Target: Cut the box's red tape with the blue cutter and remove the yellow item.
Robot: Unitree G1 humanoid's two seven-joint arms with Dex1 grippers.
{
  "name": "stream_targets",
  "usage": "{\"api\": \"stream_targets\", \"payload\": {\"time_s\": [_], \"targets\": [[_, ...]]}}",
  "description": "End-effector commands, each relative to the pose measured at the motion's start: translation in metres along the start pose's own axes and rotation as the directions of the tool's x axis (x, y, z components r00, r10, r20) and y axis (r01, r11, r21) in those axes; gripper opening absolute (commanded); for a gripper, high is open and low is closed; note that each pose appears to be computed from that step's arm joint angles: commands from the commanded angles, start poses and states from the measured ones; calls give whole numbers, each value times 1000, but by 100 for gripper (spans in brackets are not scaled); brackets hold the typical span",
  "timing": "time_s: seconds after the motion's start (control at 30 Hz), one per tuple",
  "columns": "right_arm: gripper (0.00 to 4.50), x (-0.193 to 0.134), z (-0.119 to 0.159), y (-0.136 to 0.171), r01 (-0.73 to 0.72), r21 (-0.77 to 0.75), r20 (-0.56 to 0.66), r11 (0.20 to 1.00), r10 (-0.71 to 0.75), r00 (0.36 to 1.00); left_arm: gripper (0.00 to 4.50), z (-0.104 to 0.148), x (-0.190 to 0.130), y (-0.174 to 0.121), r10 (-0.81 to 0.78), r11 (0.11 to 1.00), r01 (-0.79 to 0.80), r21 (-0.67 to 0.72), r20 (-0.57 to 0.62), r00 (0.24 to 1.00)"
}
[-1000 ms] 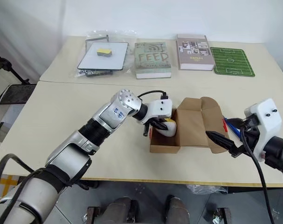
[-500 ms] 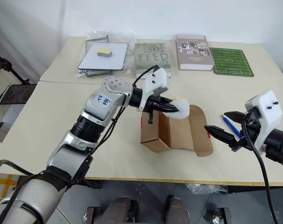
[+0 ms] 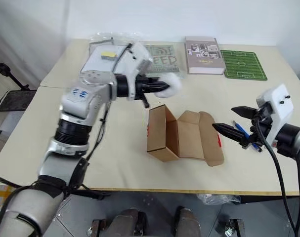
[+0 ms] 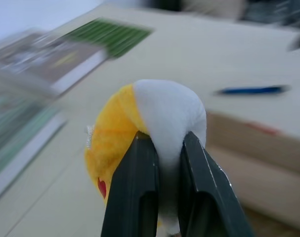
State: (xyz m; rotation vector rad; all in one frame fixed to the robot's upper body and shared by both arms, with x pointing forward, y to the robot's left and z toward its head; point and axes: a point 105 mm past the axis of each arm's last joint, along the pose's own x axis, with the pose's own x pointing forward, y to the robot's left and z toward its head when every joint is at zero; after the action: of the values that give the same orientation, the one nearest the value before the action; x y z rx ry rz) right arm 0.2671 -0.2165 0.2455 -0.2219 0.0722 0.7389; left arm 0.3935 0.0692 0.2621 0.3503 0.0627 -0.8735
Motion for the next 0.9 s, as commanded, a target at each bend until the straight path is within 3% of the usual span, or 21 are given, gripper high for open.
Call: {"api": "stream_targets", "payload": {"time_s": [0.03,0.17,0.37,0.5,0.6,0.9], "targets": [[450,-2,13,4,-64,-95,99,993,73,992,13,-22,-24,21,146,989,-147,-1,-67,987],[450,6,10,-4,-123,-135,80,983,134,988,13,-83,-70,40,310,945,-325,-24,-242,919],[450,21,9,-13,-170,-136,68,976,181,981,13,-118,-122,32,352,917,-393,-63,-335,874],[450,30,9,-16,-204,-143,62,969,215,975,13,-120,-139,23,332,914,-389,-118,-336,881],[450,33,9,-16,-223,-146,59,964,234,971,114,-118,-140,13,289,932,-345,-113,-343,894],[450,36,8,-20,-234,-154,52,960,245,968,396,-109,-161,18,317,919,-375,-122,-336,887]]}}
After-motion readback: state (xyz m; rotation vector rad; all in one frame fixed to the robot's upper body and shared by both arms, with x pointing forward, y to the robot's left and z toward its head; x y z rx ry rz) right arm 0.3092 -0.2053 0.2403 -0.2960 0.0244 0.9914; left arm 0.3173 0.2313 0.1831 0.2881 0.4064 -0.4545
